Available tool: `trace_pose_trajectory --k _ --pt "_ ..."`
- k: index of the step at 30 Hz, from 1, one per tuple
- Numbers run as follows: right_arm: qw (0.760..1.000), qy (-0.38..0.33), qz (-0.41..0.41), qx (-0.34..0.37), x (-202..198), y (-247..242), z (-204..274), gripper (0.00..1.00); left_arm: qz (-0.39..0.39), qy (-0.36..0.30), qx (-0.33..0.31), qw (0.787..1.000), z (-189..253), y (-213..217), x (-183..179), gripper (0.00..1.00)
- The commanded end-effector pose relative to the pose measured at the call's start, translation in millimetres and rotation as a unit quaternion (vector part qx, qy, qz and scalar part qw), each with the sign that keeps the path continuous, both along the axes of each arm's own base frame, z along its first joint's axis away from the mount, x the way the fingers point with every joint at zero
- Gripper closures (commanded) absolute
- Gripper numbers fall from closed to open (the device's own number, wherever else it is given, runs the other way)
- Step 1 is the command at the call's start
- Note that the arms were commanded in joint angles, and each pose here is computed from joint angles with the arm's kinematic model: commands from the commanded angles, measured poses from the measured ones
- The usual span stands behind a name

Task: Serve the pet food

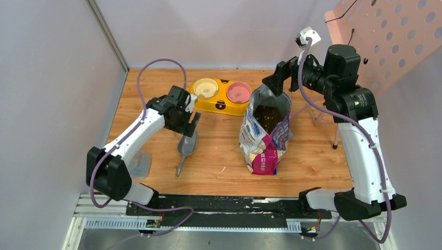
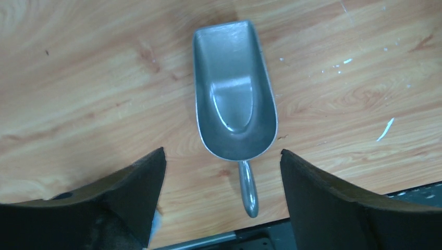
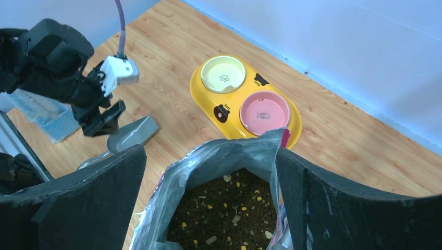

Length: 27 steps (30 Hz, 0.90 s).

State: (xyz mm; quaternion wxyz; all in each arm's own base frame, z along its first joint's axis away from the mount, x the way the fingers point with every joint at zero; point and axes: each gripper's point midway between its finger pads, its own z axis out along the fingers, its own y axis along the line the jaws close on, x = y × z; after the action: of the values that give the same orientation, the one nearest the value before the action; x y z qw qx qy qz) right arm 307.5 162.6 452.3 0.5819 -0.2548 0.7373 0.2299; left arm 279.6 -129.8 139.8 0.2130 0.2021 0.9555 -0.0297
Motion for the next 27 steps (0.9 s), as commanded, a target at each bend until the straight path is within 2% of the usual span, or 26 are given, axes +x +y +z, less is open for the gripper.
trace_pose_trajectory --k 1,4,5,10,19,23,27 --pt "0.999 -0.013 0.028 0.017 -8.6 7.6 9.1 0.05 0.077 -0.003 -0.094 0.993 8.3 13.9 8.7 0.21" --pt "1.000 -0.008 0.024 0.013 -11.3 5.0 6.9 0.13 0.081 0.044 -0.137 0.986 -4.8 19.1 6.3 0.35" --pt "1.000 -0.009 0.029 0.010 -12.9 5.6 6.4 0.14 0.081 0.044 -0.140 0.986 -7.2 19.3 10.0 0.37" --pt "0.999 -0.004 0.028 -0.015 -18.4 -0.2 2.8 0.13 0.107 0.040 -0.118 0.986 -25.5 29.1 17.5 0.30" --pt "0.999 0.022 0.031 -0.022 -34.3 -3.9 -11.2 0.12 0.107 0.090 -0.083 0.987 -75.3 35.9 13.4 0.38" --pt "0.999 0.025 0.029 -0.024 -34.1 -5.0 -12.7 0.12 0.093 0.108 -0.086 0.986 -90.0 31.8 14.7 0.57" --pt "0.999 0.027 0.025 -0.031 -34.5 -7.5 -17.5 0.12 0.082 0.119 -0.088 0.986 -96.7 29.3 17.1 0.64"
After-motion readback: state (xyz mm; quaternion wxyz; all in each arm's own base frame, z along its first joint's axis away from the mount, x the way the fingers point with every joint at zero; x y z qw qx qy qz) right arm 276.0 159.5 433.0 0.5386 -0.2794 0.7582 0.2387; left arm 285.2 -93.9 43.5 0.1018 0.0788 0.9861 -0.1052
